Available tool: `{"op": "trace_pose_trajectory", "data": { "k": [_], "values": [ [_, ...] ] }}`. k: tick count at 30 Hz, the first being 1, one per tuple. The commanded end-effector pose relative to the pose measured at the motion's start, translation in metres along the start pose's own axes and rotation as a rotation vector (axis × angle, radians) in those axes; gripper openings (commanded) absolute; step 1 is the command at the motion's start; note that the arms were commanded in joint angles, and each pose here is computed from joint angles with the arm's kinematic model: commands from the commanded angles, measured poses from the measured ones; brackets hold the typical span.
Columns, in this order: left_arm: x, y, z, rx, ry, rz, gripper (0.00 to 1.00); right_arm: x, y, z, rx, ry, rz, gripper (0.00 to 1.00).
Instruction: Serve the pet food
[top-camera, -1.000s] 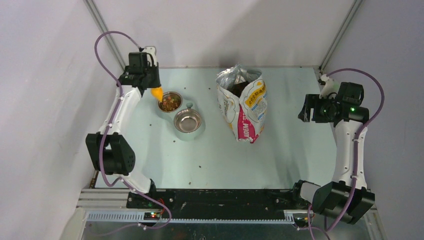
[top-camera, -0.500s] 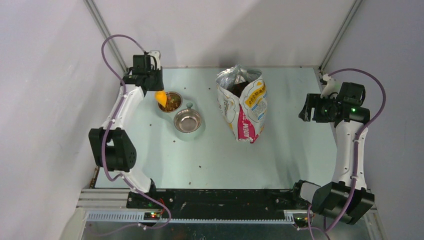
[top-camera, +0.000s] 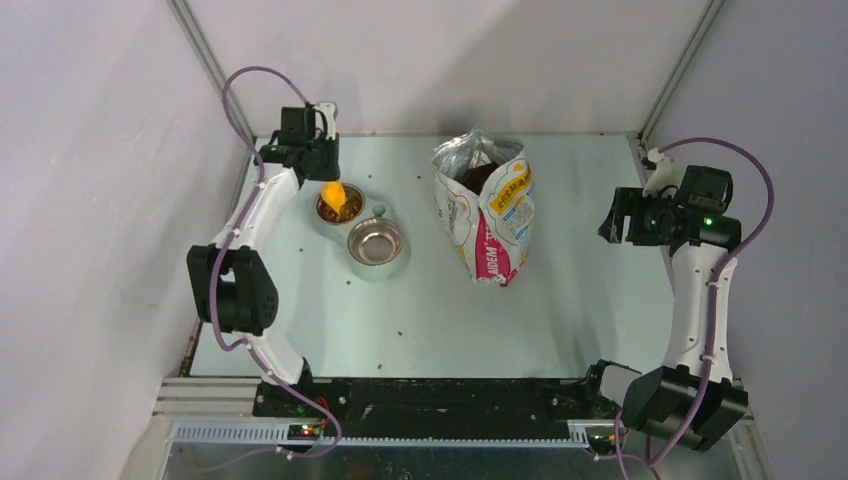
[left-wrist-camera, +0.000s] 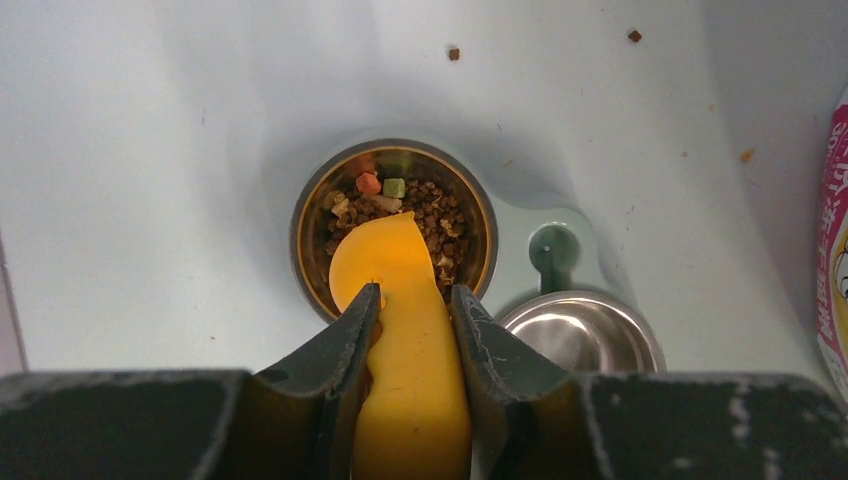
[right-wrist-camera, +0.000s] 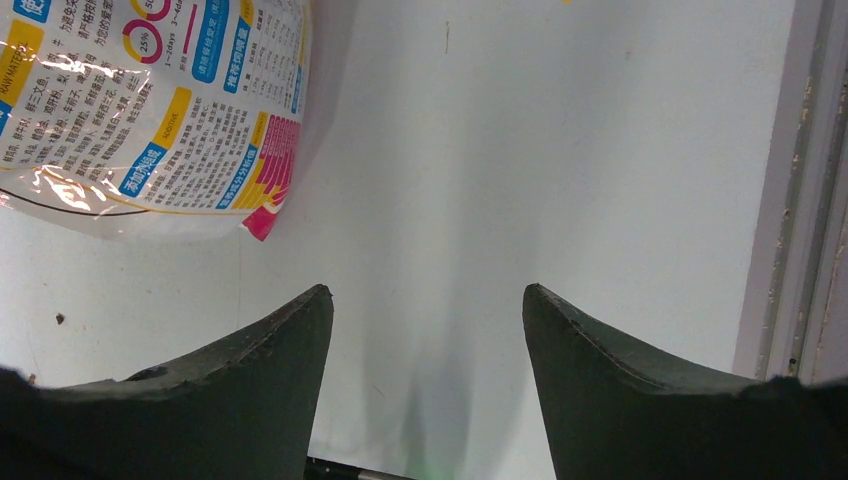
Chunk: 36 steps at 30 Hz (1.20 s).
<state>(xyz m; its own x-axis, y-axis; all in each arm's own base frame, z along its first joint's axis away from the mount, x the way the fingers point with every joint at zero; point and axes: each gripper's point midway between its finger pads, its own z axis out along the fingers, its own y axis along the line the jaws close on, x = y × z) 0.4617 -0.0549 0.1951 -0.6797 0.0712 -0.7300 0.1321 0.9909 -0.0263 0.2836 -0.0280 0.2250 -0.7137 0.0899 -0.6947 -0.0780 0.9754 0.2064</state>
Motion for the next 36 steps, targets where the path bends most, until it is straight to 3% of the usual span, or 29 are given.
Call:
{"op": "trace_pose_trajectory", "data": {
  "k": [1, 7, 9, 10, 12, 15, 21, 25, 27, 29, 32, 36],
  "values": [
    [-0.034, 0.006, -0.027, -0.044, -0.095, 0.087, 0.0, -0.008, 0.001, -0.005, -0.001, -0.044, -0.009, 0.72],
    [-0.03, 0.022, -0.044, -0.126, -0.106, 0.192, 0.0, -0.007, 0.0, -0.004, -0.001, -0.038, -0.004, 0.72],
    [-0.026, 0.02, -0.049, -0.092, -0.093, 0.136, 0.0, -0.008, 0.0, -0.002, -0.007, -0.038, -0.001, 0.72],
    [-0.031, 0.006, -0.053, -0.019, -0.123, 0.101, 0.0, -0.008, 0.0, -0.002, -0.005, -0.037, -0.001, 0.72],
    [-0.037, 0.006, -0.064, -0.051, -0.208, 0.144, 0.0, -0.006, -0.001, -0.002, -0.003, -0.031, -0.001, 0.72],
    [-0.037, 0.009, -0.062, -0.041, -0.155, 0.109, 0.0, -0.003, 0.0, 0.0, -0.01, -0.023, 0.005, 0.72],
    [-0.099, -0.042, -0.103, 0.24, -0.327, 0.043, 0.0, -0.001, 0.0, 0.0, -0.01, -0.017, 0.008, 0.72],
    [-0.164, -0.111, -0.189, 0.635, -0.596, 0.027, 0.0, -0.003, 0.001, 0.0, -0.014, -0.022, 0.013, 0.72],
    [-0.178, -0.13, -0.22, 0.707, -0.683, 0.022, 0.0, -0.003, 0.002, -0.001, -0.017, -0.022, 0.014, 0.72],
    [-0.186, -0.151, -0.242, 0.774, -0.71, 0.046, 0.0, -0.003, 0.003, 0.0, -0.024, -0.021, 0.016, 0.72],
    [-0.176, -0.189, -0.235, 0.902, -0.596, 0.065, 0.0, -0.003, 0.003, 0.001, -0.03, -0.022, 0.017, 0.72],
    [-0.171, -0.223, -0.235, 0.947, -0.544, 0.094, 0.0, -0.001, 0.003, 0.003, -0.034, -0.012, 0.009, 0.72]
  ]
}}
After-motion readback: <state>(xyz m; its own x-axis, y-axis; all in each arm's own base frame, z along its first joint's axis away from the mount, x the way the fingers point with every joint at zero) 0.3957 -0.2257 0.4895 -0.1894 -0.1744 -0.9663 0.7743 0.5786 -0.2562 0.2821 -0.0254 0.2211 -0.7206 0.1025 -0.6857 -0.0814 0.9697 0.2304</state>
